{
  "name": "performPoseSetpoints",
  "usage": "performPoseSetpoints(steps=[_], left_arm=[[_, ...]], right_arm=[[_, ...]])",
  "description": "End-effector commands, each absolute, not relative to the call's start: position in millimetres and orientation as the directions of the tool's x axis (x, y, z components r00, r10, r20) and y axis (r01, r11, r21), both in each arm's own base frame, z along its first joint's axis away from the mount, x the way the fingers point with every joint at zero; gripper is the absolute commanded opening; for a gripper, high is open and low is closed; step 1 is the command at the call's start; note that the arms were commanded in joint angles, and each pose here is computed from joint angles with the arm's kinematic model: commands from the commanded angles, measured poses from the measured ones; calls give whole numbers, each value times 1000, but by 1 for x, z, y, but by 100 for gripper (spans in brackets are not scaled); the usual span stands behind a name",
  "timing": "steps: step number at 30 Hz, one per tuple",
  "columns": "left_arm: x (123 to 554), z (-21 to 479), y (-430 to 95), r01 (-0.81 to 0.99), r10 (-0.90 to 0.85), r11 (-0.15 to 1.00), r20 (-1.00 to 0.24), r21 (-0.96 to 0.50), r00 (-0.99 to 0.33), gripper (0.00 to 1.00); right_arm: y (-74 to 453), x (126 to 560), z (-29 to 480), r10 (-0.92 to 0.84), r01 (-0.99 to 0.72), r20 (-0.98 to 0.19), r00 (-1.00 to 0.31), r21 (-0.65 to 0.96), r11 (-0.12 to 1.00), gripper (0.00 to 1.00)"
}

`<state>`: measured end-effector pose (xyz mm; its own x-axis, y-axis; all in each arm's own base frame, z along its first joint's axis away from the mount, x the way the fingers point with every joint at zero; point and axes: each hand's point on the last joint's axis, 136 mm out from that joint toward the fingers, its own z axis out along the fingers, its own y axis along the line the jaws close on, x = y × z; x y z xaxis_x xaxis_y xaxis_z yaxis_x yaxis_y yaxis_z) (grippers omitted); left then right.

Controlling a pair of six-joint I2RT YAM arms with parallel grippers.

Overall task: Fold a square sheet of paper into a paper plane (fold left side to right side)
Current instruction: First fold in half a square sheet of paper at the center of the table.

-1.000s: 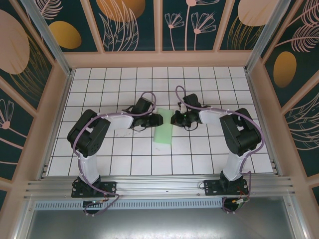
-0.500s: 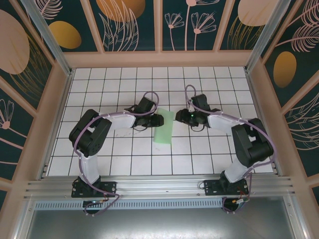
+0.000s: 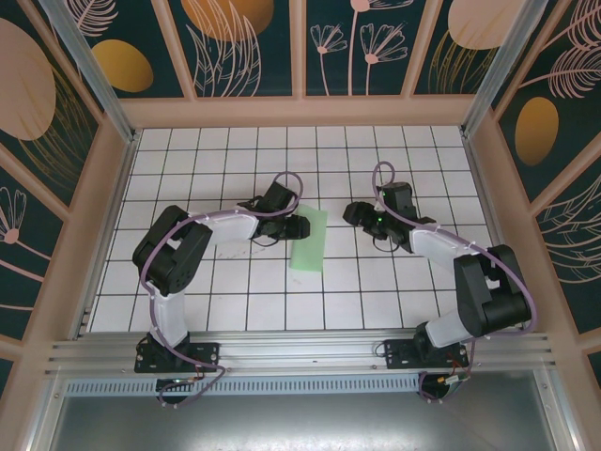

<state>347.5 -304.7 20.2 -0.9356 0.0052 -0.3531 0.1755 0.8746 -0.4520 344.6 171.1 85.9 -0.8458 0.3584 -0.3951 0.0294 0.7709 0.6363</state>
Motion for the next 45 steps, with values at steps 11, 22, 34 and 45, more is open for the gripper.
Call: performPoseSetpoints(steps=[11,22,34,45], left_arm=[[337,-14,-300,173,53,904,-300,-391,-953,50],[337,-16,-299,176,58,907,-299,-384,-952,50],[336,-18,-296,180,69,913,-296,-365,-953,50],[336,-19,-297,182,71,912,-296,-367,-953,51]], right_arm=[[178,346,99,357,-12,-408,-840,672,741,68],[181,346,98,344,-20,-405,-847,671,741,67],[183,346,98,336,-24,-406,-850,667,744,68],[186,345,98,328,-32,-409,-852,665,746,68]])
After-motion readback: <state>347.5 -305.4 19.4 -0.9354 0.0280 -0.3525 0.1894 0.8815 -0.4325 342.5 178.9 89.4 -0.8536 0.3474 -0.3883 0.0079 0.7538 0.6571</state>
